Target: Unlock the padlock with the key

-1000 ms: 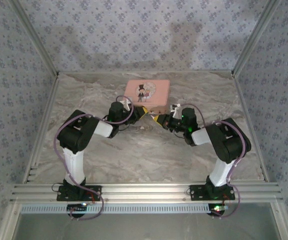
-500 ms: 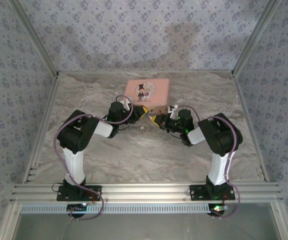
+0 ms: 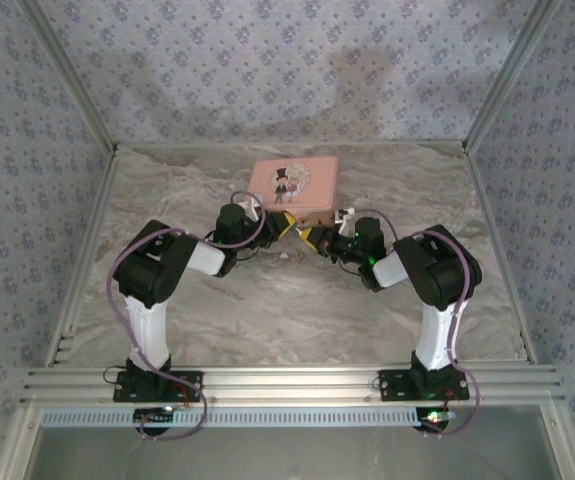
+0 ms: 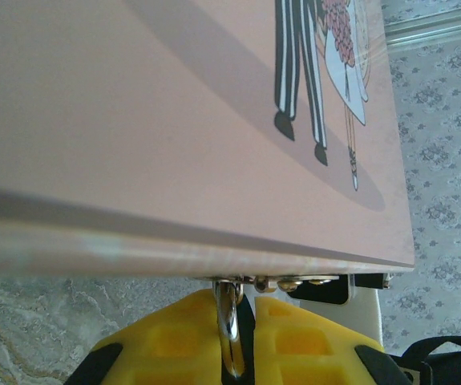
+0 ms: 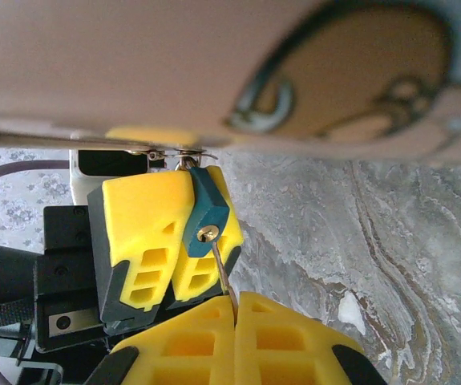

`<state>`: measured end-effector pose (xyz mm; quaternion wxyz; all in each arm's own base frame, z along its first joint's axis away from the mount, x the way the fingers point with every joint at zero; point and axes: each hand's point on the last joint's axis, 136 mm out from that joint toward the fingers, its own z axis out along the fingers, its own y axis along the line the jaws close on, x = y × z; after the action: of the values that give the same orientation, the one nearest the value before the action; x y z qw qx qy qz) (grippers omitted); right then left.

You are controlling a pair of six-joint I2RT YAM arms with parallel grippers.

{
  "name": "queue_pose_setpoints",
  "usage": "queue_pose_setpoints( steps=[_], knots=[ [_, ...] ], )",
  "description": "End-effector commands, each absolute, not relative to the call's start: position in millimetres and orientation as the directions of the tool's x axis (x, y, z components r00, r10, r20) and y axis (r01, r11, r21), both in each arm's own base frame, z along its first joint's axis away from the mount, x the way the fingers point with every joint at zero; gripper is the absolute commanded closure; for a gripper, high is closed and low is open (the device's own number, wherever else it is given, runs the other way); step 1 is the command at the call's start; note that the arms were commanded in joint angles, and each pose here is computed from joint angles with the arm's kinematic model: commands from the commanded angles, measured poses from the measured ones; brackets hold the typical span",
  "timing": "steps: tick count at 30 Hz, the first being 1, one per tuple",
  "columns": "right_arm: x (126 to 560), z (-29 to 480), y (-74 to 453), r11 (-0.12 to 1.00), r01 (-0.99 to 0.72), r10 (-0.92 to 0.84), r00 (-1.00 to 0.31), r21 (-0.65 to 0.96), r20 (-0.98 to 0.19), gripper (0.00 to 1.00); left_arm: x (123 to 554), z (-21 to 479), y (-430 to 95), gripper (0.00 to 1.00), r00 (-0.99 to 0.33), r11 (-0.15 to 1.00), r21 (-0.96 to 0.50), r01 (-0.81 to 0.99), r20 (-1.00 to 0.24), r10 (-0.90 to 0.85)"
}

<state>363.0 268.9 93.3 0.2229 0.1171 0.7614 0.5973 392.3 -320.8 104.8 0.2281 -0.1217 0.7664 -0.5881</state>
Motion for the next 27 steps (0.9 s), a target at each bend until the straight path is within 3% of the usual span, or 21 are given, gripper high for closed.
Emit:
queue_pose_setpoints(
  steps=[1, 20, 27],
  knots=[
    [369.8, 102.0, 273.9, 0.238, -0.113, 0.458, -0.863, 0.965, -0.214, 1.00, 383.4, 143.0, -327.8, 0.95, -0.871, 0.199, -0.966, 0.164, -0.236, -0.432],
    [374.9, 108.7, 278.4, 0.220, -0.122, 0.461, -0.861, 0.968, -0.214, 1.00, 380.7, 143.1, -332.9, 0.95, -0.875, 0.190, -0.967, 0.168, -0.235, -0.424],
    [380.7, 116.2, 280.9, 0.137, -0.081, 0.482, -0.865, 0.987, -0.138, 1.00, 378.6, 146.0, -337.2, 0.95, -0.878, 0.179, -0.967, 0.180, -0.240, -0.413]
  ],
)
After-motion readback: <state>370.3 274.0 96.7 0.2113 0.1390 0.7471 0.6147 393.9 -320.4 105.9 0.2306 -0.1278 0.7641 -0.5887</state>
